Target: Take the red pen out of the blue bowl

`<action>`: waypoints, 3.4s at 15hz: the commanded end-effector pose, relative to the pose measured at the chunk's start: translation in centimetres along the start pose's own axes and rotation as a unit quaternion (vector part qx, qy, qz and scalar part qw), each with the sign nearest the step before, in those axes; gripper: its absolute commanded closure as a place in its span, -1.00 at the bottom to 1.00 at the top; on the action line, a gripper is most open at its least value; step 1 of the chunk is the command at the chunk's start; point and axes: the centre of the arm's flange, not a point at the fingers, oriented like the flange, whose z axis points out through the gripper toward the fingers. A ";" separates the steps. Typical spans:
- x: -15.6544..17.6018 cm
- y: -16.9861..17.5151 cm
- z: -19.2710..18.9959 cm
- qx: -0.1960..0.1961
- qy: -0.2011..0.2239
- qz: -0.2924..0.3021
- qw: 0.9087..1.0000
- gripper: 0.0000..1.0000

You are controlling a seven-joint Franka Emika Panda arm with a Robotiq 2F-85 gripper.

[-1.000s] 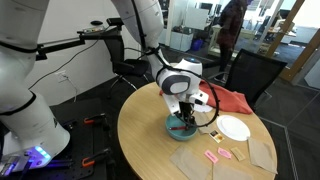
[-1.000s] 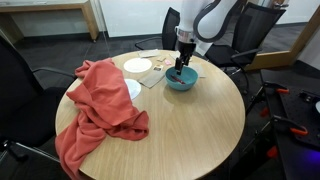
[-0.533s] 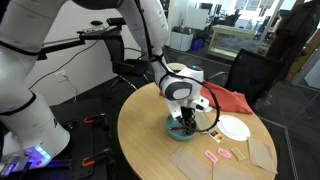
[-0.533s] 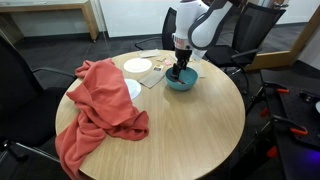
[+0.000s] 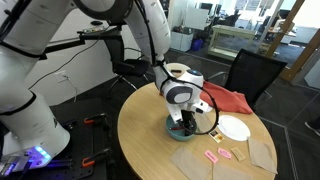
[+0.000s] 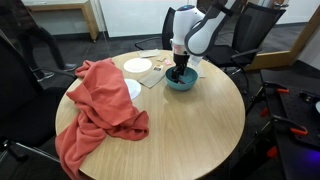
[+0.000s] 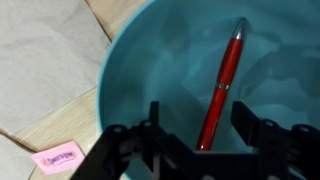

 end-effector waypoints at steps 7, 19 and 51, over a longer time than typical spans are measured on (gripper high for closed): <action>0.5 -0.5 -0.1 0.000 0.001 0.002 1.000 1.00; -2.5 -1.4 -10.5 0.013 0.067 -0.026 0.997 0.93; -14.7 -18.3 -5.9 0.005 0.052 -0.300 0.953 -0.53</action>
